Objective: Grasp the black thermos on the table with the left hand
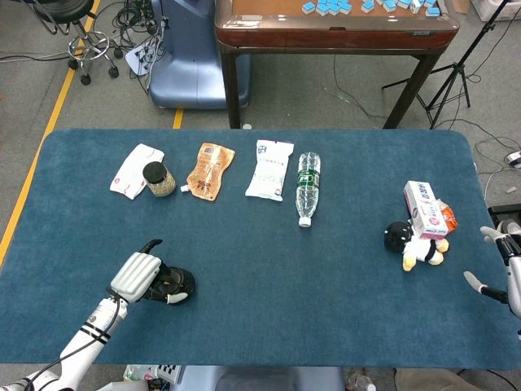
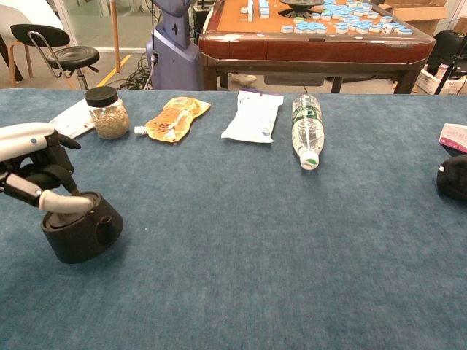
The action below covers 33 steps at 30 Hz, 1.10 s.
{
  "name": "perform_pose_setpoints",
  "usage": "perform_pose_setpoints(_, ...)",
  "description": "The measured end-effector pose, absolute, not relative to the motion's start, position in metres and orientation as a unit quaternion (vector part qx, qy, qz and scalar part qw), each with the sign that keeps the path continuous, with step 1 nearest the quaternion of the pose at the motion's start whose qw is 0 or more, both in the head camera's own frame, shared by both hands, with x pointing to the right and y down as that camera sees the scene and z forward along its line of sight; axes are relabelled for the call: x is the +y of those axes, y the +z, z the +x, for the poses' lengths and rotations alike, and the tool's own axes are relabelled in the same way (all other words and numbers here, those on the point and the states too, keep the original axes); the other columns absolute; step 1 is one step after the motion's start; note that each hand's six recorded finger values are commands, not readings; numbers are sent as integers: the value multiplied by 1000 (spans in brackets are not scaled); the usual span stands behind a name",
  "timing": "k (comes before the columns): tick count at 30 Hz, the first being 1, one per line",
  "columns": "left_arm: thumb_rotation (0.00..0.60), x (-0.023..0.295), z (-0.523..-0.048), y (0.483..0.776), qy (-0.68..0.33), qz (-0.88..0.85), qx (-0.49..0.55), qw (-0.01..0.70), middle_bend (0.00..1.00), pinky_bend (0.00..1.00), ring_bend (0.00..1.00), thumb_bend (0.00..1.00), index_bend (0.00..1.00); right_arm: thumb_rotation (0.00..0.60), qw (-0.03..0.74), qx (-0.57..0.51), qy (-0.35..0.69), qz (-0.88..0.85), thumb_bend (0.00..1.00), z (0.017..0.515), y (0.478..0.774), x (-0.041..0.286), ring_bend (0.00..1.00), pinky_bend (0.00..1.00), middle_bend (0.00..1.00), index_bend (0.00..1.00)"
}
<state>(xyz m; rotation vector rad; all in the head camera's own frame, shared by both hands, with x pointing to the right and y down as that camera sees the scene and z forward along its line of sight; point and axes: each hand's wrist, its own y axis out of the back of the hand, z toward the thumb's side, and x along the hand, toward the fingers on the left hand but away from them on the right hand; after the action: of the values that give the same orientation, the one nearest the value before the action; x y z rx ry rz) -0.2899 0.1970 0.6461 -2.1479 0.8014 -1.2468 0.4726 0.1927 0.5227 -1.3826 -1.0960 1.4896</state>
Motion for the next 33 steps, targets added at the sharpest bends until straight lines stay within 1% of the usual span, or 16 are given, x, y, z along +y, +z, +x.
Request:
perform_pose_setpoints(3, 244, 189, -297, 644, -466, -785, 320, 252, 1000, 71, 961, 73, 1000, 600, 405, -433, 589, -549, 92, 471, 524, 191, 256, 326, 354, 255)
perform_pose_setpoints(7, 222, 178, -306, 640, -473, -772, 349, 241, 1000, 71, 967, 73, 1000, 600, 406, -430, 589, -552, 92, 470, 526, 189, 256, 326, 354, 255)
perform_pose_setpoints(10, 238, 174, -311, 637, -476, -763, 365, 241, 1000, 75, 975, 77, 1000, 600, 407, -428, 588, -553, 92, 468, 527, 188, 256, 326, 354, 255)
perform_pose_setpoints(12, 257, 171, -313, 635, -477, -755, 378, 242, 1000, 100, 977, 110, 1000, 600, 407, -427, 588, -553, 92, 468, 528, 188, 255, 326, 354, 255)
perform_pose_setpoints(15, 293, 167, -316, 633, -478, -745, 398, 244, 1000, 144, 978, 200, 1000, 600, 407, -427, 588, -553, 92, 467, 528, 187, 254, 326, 354, 255)
perform_pose_setpoints(18, 301, 164, -319, 631, -477, -734, 415, 246, 1000, 156, 981, 235, 1000, 600, 407, -426, 589, -553, 92, 467, 529, 187, 254, 326, 354, 255)
perform_pose_setpoints(24, 378, 161, -322, 629, -475, -726, 428, 252, 1000, 167, 981, 267, 1000, 600, 406, -427, 590, -552, 92, 467, 530, 188, 253, 326, 354, 255)
perform_pose_setpoints(26, 474, 161, -323, 629, -472, -726, 428, 258, 1000, 167, 981, 276, 1000, 600, 405, -427, 590, -552, 92, 468, 530, 189, 253, 326, 354, 255)
perform_pose_setpoints(27, 505, 161, -323, 628, -471, -726, 427, 262, 1000, 170, 981, 279, 1000, 600, 405, -427, 590, -552, 91, 468, 530, 189, 252, 326, 354, 255)
perform_pose_setpoints(28, 524, 161, -323, 627, -469, -726, 426, 265, 1000, 178, 981, 282, 1000, 600, 405, -427, 590, -552, 91, 468, 529, 189, 252, 326, 354, 255)
perform_pose_setpoints(33, 535, 160, -324, 624, -462, -727, 423, 281, 1000, 195, 981, 283, 1000, 600, 404, -428, 591, -552, 91, 468, 530, 191, 250, 326, 354, 255)
